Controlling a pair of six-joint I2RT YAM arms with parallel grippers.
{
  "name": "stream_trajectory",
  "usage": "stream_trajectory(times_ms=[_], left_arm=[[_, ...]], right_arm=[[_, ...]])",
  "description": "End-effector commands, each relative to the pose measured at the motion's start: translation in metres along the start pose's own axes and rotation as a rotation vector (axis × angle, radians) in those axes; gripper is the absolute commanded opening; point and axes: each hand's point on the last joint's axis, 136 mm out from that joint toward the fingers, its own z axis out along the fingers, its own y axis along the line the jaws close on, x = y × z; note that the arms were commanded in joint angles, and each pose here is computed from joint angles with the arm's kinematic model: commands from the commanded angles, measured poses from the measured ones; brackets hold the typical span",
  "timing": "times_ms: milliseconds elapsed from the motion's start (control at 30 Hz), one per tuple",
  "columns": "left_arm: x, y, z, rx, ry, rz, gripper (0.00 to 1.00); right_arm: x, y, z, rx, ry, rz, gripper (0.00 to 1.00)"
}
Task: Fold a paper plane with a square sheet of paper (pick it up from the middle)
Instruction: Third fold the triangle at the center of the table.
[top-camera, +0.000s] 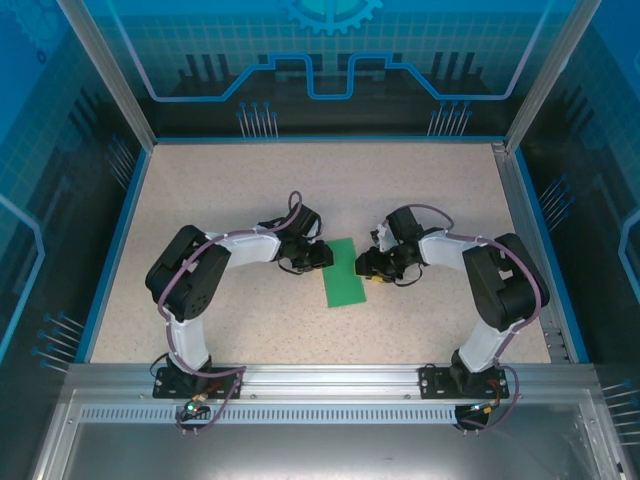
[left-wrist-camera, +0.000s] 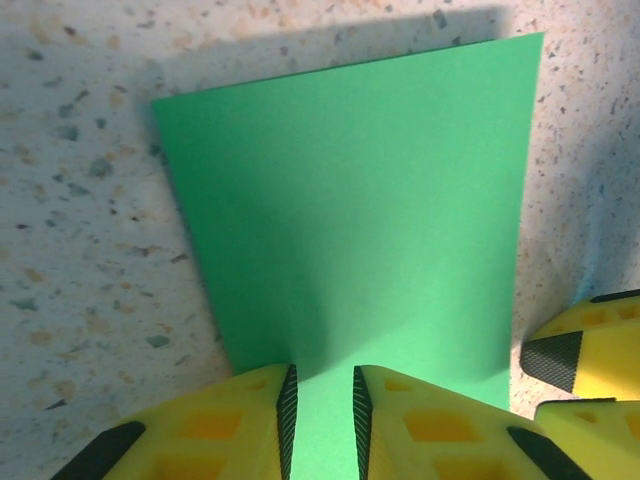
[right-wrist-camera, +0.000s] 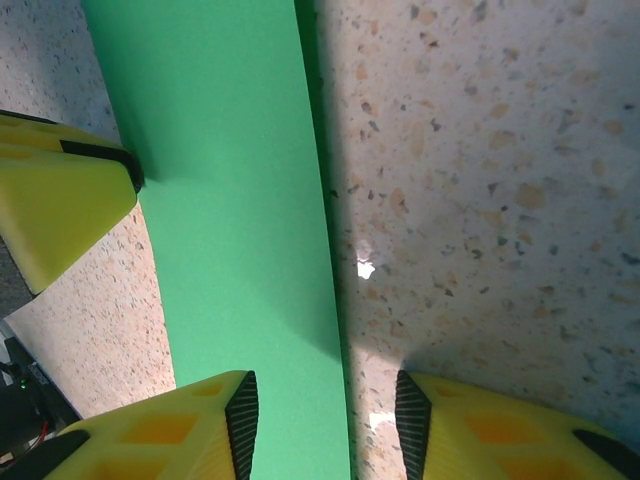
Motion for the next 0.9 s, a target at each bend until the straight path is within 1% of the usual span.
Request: stream_trajectory(times_ms=[0,333,600,733,867], left_arm=[[0.007,0.013,0.0,-0.019,0.022,0.0,0.26],[0.006,0.012,0.002,-0.005,0.029,-0.001,0.26],[0.008,0.013,0.003,0.001,0.035,-0.003,0.26],[0.008,0.01,0.002,0.013,0.036,0.007,0.26],[0.007,0.002,0.002,0.048,0.04,0.035,0.27]], right_arm=[[0.0,0.01,0.008,-0.048,0.027,-0.011,0.44],[0.006,0.021,0.011,-0.087,0.036,-0.019,0.38],[0.011,0.019,0.009,-0.091,0.028,0.003,0.38],[0.006,0.022,0.005,-0.106,0.004,0.007,0.38],[-0.004,0.021,0.008,-0.116,-0.001,0.004,0.35]])
